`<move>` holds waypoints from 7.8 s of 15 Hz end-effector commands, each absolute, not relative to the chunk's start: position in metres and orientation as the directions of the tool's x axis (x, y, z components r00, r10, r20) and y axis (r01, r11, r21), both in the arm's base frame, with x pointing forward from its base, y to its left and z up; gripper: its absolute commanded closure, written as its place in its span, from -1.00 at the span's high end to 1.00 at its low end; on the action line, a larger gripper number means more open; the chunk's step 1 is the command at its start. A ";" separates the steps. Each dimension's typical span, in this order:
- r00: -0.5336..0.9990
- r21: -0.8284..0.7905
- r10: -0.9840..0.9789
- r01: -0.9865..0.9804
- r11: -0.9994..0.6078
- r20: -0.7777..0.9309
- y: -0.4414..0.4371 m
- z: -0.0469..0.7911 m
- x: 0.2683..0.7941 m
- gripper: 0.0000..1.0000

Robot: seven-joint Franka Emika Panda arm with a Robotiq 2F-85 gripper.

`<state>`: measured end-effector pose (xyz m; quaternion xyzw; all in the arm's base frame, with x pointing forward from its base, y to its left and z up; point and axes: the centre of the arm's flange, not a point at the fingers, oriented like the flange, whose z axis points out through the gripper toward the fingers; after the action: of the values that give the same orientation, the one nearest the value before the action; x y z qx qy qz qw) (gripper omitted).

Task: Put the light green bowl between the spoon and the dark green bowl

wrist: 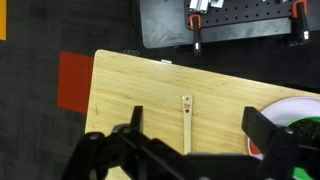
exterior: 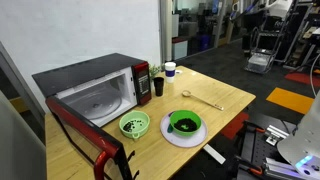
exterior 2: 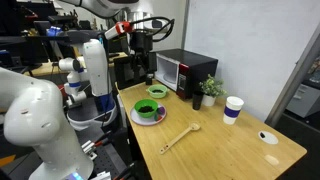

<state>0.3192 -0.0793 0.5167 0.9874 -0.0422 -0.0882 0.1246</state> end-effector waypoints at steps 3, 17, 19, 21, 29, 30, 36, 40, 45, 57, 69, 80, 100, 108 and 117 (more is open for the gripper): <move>0.981 0.254 -0.105 -0.062 -0.965 -0.164 -0.079 0.517 0.319 1.00; 0.994 0.122 0.037 0.049 -0.991 -0.100 -0.029 0.471 0.417 1.00; 0.990 0.113 0.073 0.086 -0.990 -0.118 -0.010 0.453 0.439 1.00; 0.988 0.114 0.101 0.114 -0.987 -0.117 0.005 0.438 0.460 1.00; 0.970 0.106 0.203 0.218 -0.970 -0.135 0.061 0.393 0.545 1.00; 0.966 0.100 0.216 0.230 -0.968 -0.139 0.070 0.385 0.556 1.00; 0.951 0.036 0.283 0.289 -0.957 -0.125 0.111 0.333 0.605 1.00; 0.952 0.052 0.270 0.279 -0.959 -0.141 0.111 0.326 0.588 1.00; 0.954 0.054 0.268 0.277 -0.959 -0.134 0.110 0.331 0.588 1.00; 0.951 0.017 0.296 0.299 -0.954 -0.093 0.124 0.313 0.620 1.00; 0.926 -0.024 0.368 0.367 -0.930 -0.081 0.178 0.238 0.657 1.00; 0.932 -0.060 0.363 0.363 -0.930 0.007 0.189 0.208 0.692 1.00; 0.932 -0.067 0.362 0.362 -0.930 0.015 0.194 0.183 0.702 -0.80; 0.932 -0.065 0.362 0.362 -0.930 0.016 0.195 0.184 0.701 -0.96; 0.917 -0.039 0.399 0.399 -0.916 0.006 0.217 0.217 0.672 -0.96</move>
<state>0.6888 0.2096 0.1988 0.9821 0.1867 -0.0009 -0.0257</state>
